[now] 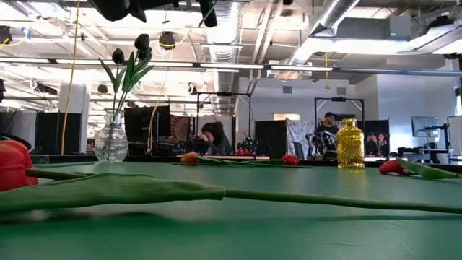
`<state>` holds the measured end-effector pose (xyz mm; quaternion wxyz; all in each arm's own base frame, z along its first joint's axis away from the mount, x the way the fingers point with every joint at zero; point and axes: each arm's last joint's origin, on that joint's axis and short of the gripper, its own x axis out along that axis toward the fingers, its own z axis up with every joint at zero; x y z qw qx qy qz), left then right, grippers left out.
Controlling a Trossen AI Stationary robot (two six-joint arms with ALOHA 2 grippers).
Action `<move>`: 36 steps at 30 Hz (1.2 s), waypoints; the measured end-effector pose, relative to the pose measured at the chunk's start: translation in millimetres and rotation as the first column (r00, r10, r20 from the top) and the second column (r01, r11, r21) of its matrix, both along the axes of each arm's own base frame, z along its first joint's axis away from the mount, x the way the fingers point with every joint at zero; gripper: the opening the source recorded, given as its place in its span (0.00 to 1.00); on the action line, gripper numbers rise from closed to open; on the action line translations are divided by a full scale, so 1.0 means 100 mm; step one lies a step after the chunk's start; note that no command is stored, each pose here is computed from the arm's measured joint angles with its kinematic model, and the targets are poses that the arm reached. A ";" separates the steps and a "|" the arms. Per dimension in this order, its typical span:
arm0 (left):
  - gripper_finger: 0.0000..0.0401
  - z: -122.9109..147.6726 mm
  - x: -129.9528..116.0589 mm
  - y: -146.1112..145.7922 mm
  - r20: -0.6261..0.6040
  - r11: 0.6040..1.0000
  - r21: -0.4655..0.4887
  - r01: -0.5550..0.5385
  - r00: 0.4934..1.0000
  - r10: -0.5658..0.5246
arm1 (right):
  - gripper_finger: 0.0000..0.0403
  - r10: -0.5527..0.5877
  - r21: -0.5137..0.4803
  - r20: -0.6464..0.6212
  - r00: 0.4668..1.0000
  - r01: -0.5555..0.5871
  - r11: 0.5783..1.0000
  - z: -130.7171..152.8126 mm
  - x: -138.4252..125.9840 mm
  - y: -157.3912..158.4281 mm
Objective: Sort flowers into vase by color
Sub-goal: Put the middle orange flower into the yellow vase
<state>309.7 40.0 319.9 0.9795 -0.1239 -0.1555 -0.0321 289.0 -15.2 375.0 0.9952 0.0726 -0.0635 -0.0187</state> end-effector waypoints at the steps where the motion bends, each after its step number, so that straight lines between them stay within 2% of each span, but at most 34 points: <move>1: 0.00 -0.02 0.02 0.00 0.010 1.000 0.000 0.003 1.000 -0.003 | 0.61 -0.002 0.001 -0.012 1.000 0.002 1.000 -0.03 0.02 -0.01; 7: 0.00 0.00 0.03 0.01 0.047 1.000 -0.016 -0.019 0.999 0.019 | 0.61 0.000 0.001 -0.014 1.000 0.000 1.000 -0.04 0.03 0.00; 22: 0.00 -0.05 0.04 0.02 -0.007 0.998 -0.032 -0.057 0.998 0.057 | 0.59 -0.024 0.007 0.009 1.000 0.024 1.000 -0.02 0.03 -0.07; 25: 0.00 -0.05 0.04 0.02 -0.003 0.998 -0.032 -0.062 0.998 0.062 | 0.52 -0.033 0.016 0.007 0.999 0.033 0.999 -0.02 0.03 -0.07; 36: 0.00 -0.05 0.04 0.02 -0.003 0.998 -0.033 -0.062 0.998 0.062 | 0.18 -0.055 0.022 -0.003 0.998 0.055 0.998 -0.03 0.03 -0.08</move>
